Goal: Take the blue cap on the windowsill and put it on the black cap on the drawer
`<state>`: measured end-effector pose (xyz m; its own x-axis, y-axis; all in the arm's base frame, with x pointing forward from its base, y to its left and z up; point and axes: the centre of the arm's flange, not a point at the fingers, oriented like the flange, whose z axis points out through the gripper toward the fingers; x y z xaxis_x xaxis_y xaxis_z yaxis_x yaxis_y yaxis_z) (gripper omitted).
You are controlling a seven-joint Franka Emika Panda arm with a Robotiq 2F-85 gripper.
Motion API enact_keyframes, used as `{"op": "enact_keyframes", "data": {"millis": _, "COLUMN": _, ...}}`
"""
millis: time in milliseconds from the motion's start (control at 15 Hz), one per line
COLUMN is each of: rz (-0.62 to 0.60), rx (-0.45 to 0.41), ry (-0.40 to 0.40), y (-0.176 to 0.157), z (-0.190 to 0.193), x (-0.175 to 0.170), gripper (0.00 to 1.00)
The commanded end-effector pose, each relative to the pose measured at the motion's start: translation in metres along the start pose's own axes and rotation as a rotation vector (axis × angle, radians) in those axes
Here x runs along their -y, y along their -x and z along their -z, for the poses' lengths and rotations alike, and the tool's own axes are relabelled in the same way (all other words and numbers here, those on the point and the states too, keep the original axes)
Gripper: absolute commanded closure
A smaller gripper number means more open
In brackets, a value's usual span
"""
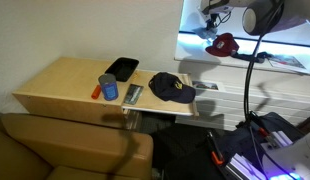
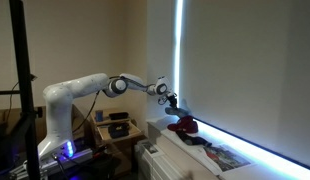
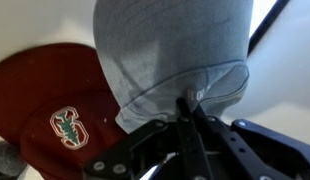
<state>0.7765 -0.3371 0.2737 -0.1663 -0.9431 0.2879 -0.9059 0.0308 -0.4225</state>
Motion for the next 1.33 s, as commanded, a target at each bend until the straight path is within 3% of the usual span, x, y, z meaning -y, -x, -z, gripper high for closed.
{"op": "enact_keyframes", "data": {"millis": 0, "rz": 0.088, "rx": 0.105, "ry": 0.006, "y": -0.047, "z": 0.053, "x": 0.009, "gripper": 0.99}}
{"op": "enact_keyframes", "data": {"millis": 467, "rz": 0.418, "rx": 0.295, "ry": 0.022, "y": -0.124, "z": 0.161, "x": -0.025, "gripper": 0.99}}
{"op": "enact_keyframes", "data": {"millis": 733, "rz": 0.524, "rx": 0.457, "ry": 0.035, "y": -0.156, "z": 0.214, "x": -0.059, "gripper": 0.99}}
{"op": "enact_keyframes", "data": {"millis": 1067, "rz": 0.656, "rx": 0.668, "ry": 0.080, "y": -0.173, "z": 0.244, "x": -0.093, "gripper": 0.99}}
{"op": "enact_keyframes", "data": {"millis": 1267, "rz": 0.741, "rx": 0.788, "ry": 0.168, "y": -0.194, "z": 0.245, "x": -0.095, "gripper": 0.99}}
